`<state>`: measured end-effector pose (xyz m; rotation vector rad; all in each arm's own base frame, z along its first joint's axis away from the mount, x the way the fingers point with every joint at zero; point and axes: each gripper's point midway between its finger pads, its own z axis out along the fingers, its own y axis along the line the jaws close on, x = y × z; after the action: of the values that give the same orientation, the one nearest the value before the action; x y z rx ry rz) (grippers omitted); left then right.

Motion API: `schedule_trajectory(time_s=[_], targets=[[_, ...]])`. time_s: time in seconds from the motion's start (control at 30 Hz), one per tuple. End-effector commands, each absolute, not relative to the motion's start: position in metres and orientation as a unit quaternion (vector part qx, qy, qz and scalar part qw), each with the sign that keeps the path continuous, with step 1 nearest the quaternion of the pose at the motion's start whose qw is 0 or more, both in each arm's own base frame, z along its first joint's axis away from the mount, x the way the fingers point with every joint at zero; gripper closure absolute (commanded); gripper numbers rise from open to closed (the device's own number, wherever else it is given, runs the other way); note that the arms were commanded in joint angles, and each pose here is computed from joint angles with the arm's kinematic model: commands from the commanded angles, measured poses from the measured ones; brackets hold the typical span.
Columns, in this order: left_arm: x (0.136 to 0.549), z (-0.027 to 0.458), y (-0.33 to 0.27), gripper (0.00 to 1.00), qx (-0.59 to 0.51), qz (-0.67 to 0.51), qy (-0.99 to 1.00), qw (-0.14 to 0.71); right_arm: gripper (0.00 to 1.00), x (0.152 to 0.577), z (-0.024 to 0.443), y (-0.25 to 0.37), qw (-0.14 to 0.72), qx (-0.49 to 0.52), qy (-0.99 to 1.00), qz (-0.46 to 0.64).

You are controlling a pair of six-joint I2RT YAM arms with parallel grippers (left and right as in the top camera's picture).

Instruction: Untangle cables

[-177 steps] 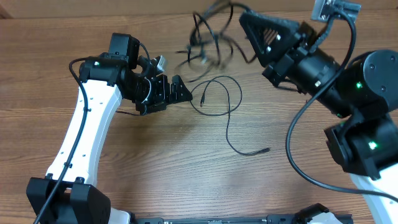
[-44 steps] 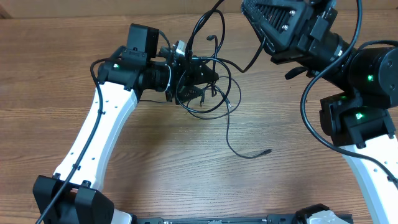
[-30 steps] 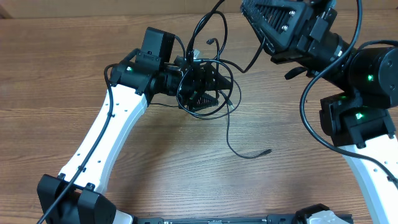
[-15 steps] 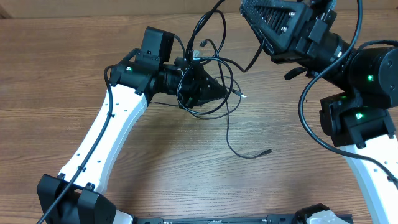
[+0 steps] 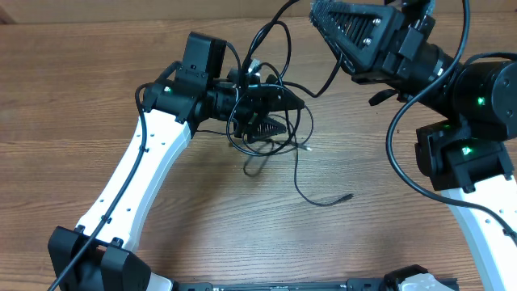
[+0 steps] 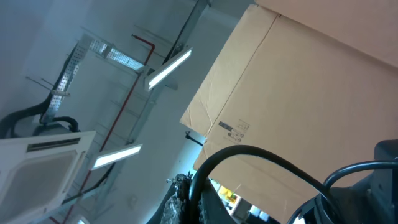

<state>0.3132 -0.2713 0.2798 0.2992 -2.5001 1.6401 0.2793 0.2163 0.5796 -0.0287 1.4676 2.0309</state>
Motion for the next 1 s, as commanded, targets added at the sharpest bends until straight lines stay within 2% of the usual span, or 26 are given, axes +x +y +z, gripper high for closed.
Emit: schedule_trajectory(time_s=[0.0,0.1,0.27,0.5,0.67,0.97], targets=[[0.31,0.297,-0.27,0.23,0.061,0.557,-0.828,0.037,0.96,0.272,0.59,0.212,0.337,-0.022,0.547,0.766],[0.32,0.279,-0.262,0.22,0.029,0.515,-0.857,-0.026,0.96,0.284,0.579,0.211,0.347,-0.007,0.565,0.748],[0.318,0.241,-0.237,0.17,0.083,0.417,-0.905,-0.026,0.96,0.296,0.565,0.211,0.339,0.028,0.584,0.737],[0.318,0.211,-0.203,0.17,0.115,0.308,-0.943,-0.047,0.96,0.305,0.55,0.212,0.36,0.023,0.607,0.708],[0.318,0.197,-0.181,0.14,0.131,0.241,-0.96,-0.059,0.96,0.324,0.502,0.211,0.341,0.076,0.671,0.654],[0.321,0.195,-0.174,0.13,0.108,0.22,-0.967,-0.075,0.96,0.337,0.409,0.208,0.311,0.077,0.783,0.533]])
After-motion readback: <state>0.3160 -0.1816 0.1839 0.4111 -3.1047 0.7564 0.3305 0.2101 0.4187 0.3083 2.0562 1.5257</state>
